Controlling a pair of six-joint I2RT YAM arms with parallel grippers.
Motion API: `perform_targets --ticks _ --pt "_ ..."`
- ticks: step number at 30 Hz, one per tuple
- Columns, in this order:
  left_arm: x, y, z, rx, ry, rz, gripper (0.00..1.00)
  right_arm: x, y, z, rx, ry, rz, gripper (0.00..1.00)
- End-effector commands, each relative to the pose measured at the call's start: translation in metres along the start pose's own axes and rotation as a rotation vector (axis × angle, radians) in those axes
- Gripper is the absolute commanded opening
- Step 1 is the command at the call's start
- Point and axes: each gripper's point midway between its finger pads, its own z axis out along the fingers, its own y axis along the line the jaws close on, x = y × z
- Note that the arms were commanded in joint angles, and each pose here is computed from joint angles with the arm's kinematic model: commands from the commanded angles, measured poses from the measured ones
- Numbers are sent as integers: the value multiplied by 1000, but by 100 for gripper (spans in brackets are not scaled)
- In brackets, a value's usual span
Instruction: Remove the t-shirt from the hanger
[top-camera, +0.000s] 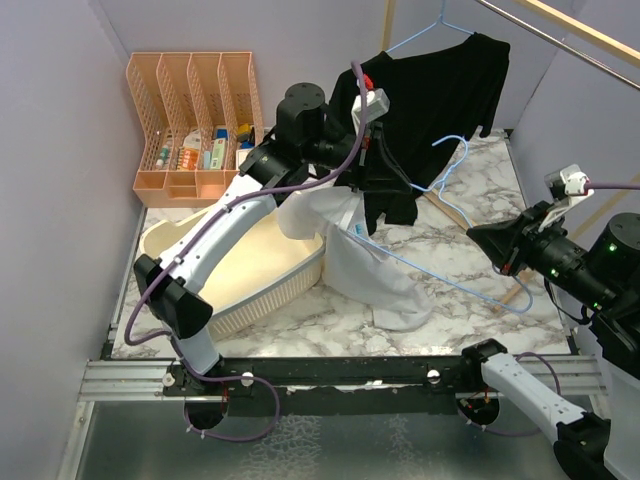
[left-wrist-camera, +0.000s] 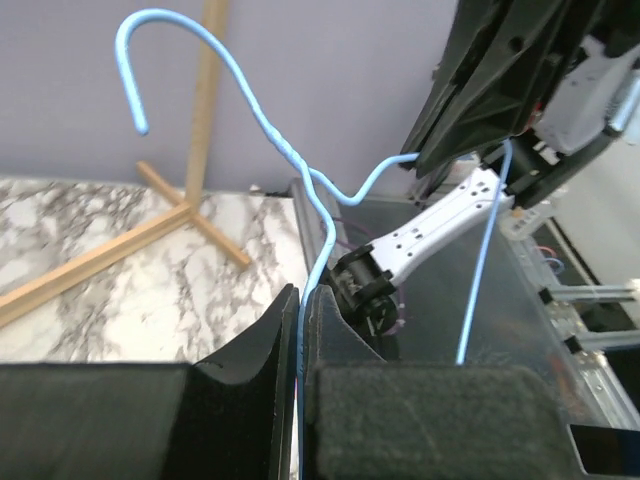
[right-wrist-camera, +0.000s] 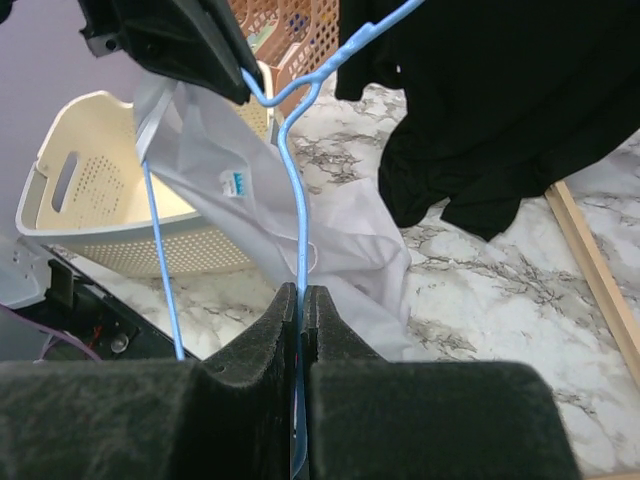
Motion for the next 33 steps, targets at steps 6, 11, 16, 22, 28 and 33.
perform_targets --ticks 6,11,16,22,28,33 --pt "10 65 -40 -426 2 58 6 -17 7 -34 21 -126 7 1" --pt "6 44 -32 -310 -20 86 0 -17 34 -35 -132 -118 2 1" --pt "-3 26 -33 -259 -67 144 13 -10 43 -33 -194 -91 12 1" --pt "4 23 -34 -246 -58 146 39 -12 36 -35 -147 -100 20 1" --pt "2 31 -39 -319 -63 156 51 -16 27 -38 -81 -120 29 1" --pt "-6 33 -48 -393 -75 197 58 -22 3 -45 68 -149 47 1"
